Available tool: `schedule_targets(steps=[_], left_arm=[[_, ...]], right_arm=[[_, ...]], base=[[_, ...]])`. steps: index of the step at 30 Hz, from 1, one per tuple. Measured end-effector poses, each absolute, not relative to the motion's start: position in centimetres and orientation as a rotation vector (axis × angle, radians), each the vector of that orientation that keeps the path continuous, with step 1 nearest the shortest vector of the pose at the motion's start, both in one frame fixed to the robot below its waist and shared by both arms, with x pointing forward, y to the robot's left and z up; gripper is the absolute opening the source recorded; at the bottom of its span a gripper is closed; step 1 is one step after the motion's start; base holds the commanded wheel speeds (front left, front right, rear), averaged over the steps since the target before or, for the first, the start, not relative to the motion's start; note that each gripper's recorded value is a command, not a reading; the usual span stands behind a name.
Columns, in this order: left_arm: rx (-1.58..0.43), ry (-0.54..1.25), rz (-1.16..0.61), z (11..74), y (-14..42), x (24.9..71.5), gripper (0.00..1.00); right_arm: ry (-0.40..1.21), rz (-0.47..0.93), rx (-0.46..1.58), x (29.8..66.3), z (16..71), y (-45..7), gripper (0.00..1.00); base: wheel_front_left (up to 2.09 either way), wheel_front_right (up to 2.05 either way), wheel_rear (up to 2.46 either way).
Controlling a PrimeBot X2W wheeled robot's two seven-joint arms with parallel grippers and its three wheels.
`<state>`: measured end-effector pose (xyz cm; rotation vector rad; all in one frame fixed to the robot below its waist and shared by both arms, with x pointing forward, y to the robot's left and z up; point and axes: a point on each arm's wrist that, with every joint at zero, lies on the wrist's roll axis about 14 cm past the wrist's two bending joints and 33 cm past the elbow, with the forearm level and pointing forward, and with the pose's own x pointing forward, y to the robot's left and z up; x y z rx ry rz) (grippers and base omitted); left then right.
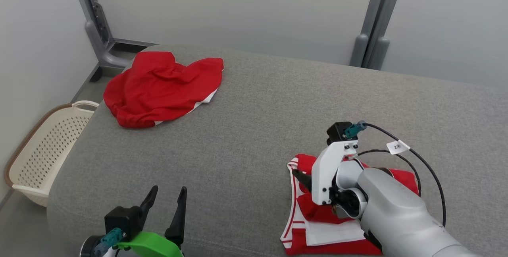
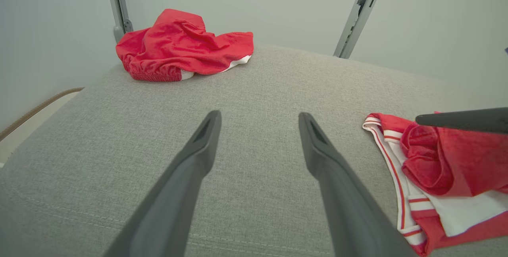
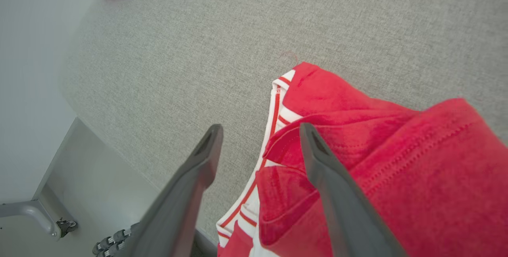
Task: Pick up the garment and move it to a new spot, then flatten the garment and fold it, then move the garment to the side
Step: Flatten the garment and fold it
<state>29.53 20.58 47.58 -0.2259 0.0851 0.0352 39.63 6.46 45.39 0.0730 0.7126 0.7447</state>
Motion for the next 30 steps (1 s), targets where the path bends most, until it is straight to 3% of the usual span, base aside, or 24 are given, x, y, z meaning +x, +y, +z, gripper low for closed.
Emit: schedule_targets(steps=[8, 14, 30], left_arm=[[-0.224, 0.079, 0.013, 47.8, 20.0, 29.8, 1.0], [-0.229, 0.075, -0.002, 47.9, 19.4, 29.9, 1.0], [-0.229, 0.075, -0.026, 48.1, 18.7, 30.4, 1.0]], right_arm=[[0.571, 0.712, 0.101, 42.1, 49.2, 6.0, 1.0], [0.563, 0.65, 0.049, 42.9, 49.1, 4.0, 1.0], [0.661, 0.677, -0.086, 39.5, 45.1, 2.8, 1.0]], base=[[0.0, 0.0, 0.0], [0.0, 0.0, 0.0], [0.0, 0.0, 0.0]])
